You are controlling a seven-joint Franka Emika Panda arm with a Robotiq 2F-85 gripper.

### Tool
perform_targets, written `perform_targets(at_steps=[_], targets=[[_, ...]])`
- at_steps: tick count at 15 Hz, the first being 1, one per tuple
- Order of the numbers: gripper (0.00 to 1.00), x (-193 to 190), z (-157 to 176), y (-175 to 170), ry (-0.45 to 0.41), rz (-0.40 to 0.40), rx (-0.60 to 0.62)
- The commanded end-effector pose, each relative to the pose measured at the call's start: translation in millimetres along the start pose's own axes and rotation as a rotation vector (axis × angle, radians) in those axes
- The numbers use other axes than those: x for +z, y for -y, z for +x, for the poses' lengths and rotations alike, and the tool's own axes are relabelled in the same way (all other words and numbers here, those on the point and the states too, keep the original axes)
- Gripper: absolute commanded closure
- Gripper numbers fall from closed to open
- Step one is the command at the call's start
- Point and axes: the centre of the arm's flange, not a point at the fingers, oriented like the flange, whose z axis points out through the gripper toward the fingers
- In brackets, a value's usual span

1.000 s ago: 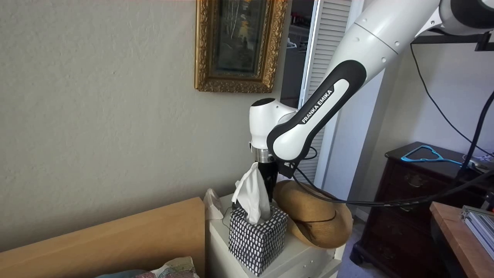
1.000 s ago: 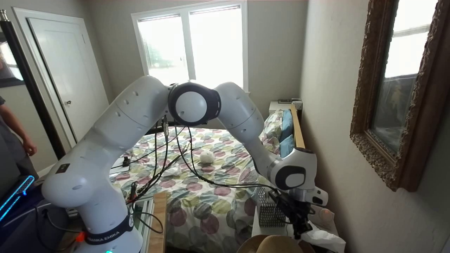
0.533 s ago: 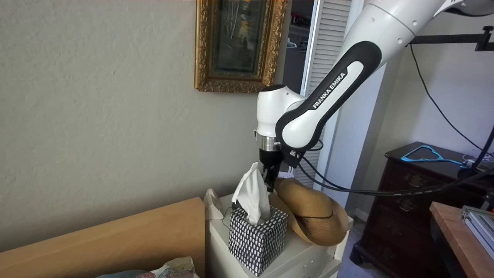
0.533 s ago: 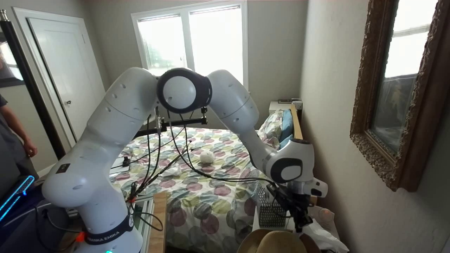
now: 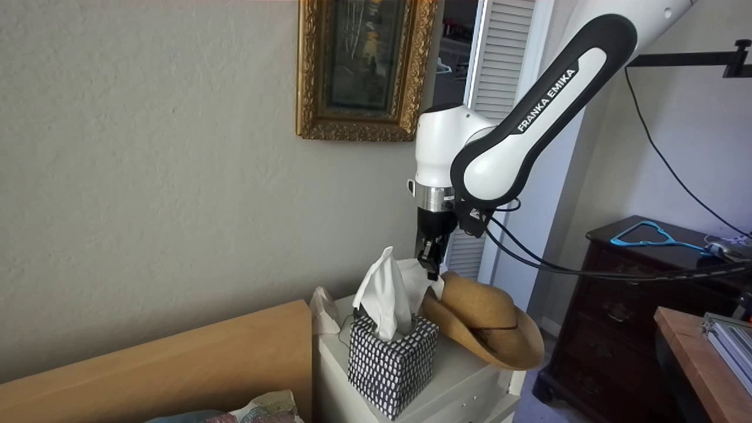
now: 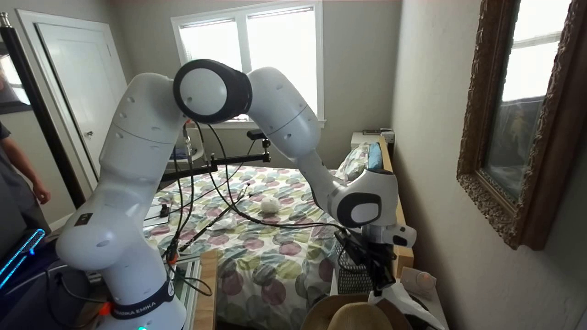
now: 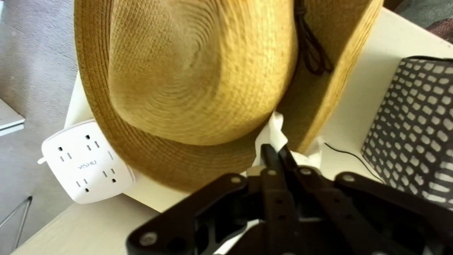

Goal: Use the tissue to wipe the picture frame then put the hat on the hook

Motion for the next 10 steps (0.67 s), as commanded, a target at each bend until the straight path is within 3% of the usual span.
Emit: perform_targets(at_steps=[1,5,10], targets=[[1.0,-14,-21,1,-0.004,-0.01,0.004],[1.0,-17,-25,0,-0.007,-0.009,0.005],[1.0,-44,-44,-15,-0.108,0.004,0.072]])
